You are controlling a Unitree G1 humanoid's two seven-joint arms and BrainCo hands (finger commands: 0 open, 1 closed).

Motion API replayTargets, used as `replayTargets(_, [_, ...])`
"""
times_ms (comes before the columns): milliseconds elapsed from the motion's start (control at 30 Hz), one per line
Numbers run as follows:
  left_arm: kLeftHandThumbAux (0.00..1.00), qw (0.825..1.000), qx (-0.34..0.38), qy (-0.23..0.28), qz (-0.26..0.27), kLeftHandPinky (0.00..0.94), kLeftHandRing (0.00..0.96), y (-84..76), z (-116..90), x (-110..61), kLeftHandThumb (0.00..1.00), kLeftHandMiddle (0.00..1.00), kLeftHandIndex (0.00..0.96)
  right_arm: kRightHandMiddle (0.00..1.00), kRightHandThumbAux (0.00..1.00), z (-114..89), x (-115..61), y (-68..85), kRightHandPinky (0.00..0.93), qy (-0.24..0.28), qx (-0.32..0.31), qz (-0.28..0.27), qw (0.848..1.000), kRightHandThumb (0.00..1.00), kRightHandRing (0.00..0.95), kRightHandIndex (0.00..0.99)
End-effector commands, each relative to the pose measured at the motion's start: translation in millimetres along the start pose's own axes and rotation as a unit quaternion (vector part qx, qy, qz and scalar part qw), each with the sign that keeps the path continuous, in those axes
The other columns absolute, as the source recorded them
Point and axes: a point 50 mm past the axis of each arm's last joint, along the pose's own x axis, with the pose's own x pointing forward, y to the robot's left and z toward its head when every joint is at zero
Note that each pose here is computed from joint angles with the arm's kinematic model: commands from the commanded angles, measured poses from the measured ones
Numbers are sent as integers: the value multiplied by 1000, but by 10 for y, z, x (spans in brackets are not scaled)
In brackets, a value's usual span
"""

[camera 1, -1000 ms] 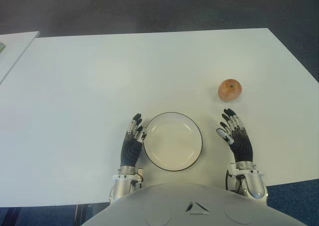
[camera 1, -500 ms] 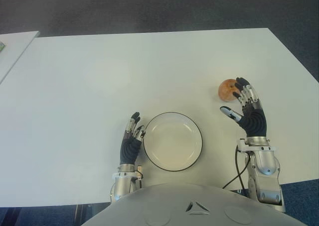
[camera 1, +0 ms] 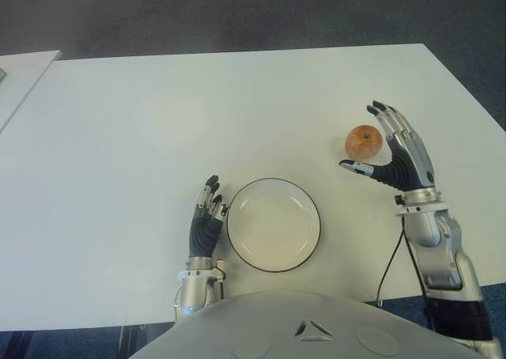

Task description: Put the apples into the plate.

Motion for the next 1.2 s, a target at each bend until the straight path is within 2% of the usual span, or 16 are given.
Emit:
replayTargets(33, [490, 1000, 15, 13, 3, 6, 0, -8, -84, -14, 14, 0, 0, 0, 255, -128, 163, 36, 0, -31, -146, 79, 986, 275, 0, 0])
replayTargets(267, [492, 1000, 6, 13, 10, 20, 0, -35, -98, 6, 29, 0, 0, 0, 164, -291, 439, 77, 0, -52, -217, 119, 968, 305, 0, 0])
replayTargets(467, [505, 1000, 4, -4, 12, 24, 0, -96, -43, 43, 35, 1, 0, 0, 125, -369, 518, 112, 0, -61, -236, 143, 959, 316, 0, 0])
replayTargets(600, [505, 1000, 6, -22, 13, 24, 0, -142, 46, 6, 30, 6, 0, 0, 113, -478, 583, 190, 0, -51, -243, 162, 955, 315, 0, 0])
replayTargets(833, [508, 1000, 9, -21, -4, 19, 0, -149, 87, -39, 23, 5, 0, 0, 125, -665, 664, 369, 0, -20, -243, 196, 950, 301, 0, 0])
replayTargets(1200, [522, 1000, 4, -25, -7, 20, 0, -141, 116, -47, 16, 7, 0, 0, 185, -825, 707, 561, 0, 6, -243, 215, 946, 281, 0, 0])
